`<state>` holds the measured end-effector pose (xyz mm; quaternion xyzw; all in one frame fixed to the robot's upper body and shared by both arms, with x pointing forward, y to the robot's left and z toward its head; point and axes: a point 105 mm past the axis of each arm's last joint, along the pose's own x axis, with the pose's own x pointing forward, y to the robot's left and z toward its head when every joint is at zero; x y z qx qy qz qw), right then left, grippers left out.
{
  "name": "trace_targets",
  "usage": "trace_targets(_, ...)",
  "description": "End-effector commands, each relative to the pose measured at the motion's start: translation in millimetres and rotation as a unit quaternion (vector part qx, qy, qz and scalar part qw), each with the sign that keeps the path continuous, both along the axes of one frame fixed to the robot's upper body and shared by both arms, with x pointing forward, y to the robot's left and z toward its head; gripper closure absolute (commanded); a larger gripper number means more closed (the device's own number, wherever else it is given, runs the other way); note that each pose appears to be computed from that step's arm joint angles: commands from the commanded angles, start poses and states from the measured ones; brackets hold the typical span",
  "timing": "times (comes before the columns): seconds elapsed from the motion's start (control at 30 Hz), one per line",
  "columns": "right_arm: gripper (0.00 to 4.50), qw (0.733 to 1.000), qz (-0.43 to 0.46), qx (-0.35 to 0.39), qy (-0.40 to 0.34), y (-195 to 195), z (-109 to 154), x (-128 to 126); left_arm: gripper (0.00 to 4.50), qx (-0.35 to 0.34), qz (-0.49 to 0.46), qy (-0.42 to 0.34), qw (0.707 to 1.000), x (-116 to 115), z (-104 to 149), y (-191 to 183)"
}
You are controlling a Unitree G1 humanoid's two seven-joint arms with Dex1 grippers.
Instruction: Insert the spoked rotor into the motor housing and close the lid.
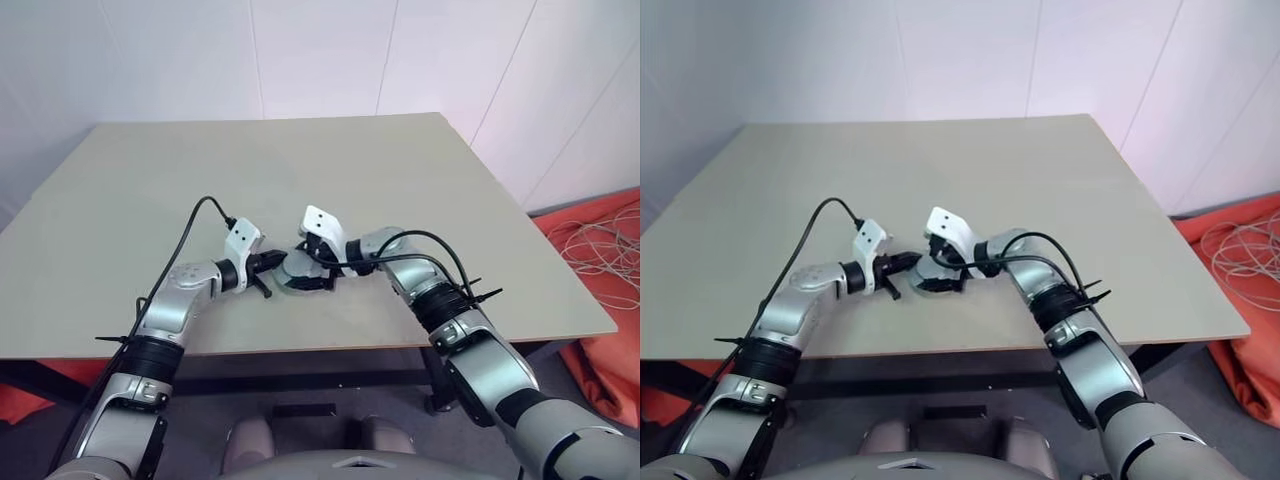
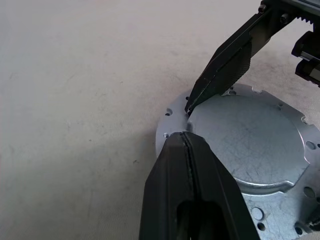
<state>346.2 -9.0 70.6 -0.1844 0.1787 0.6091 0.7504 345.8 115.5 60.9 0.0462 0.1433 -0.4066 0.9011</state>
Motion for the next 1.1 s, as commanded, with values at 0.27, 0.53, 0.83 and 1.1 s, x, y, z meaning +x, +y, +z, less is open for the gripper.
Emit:
trace_targets(0.27,0.02,0.978,-0.156,0.140,0.017,-61.9,71.5,32.8,4.50,0.004,-0.017,0.006,1.000,-2.0,-0.1,-5.6)
trace_targets(0.53,0.02,0.854,-0.313,0.201,0.363,-85.8,32.6,10.6,4.50,0.004,-0.022,0.004,1.000,-2.1,0.8,-7.9)
trace_targets(0.83,0.02,0.753,-0.312,0.261,0.517,-64.0,24.7,-6.3,4.50,0.004,-0.023,0.003,1.000,-2.4,1.7,-7.7)
trace_targets(1.1,0.02,0.742,-0.339,0.227,0.532,-58.5,4.4,-13.1,4.50,0.005,-0.021,0.003,1.000,-3.5,1.8,-6.3)
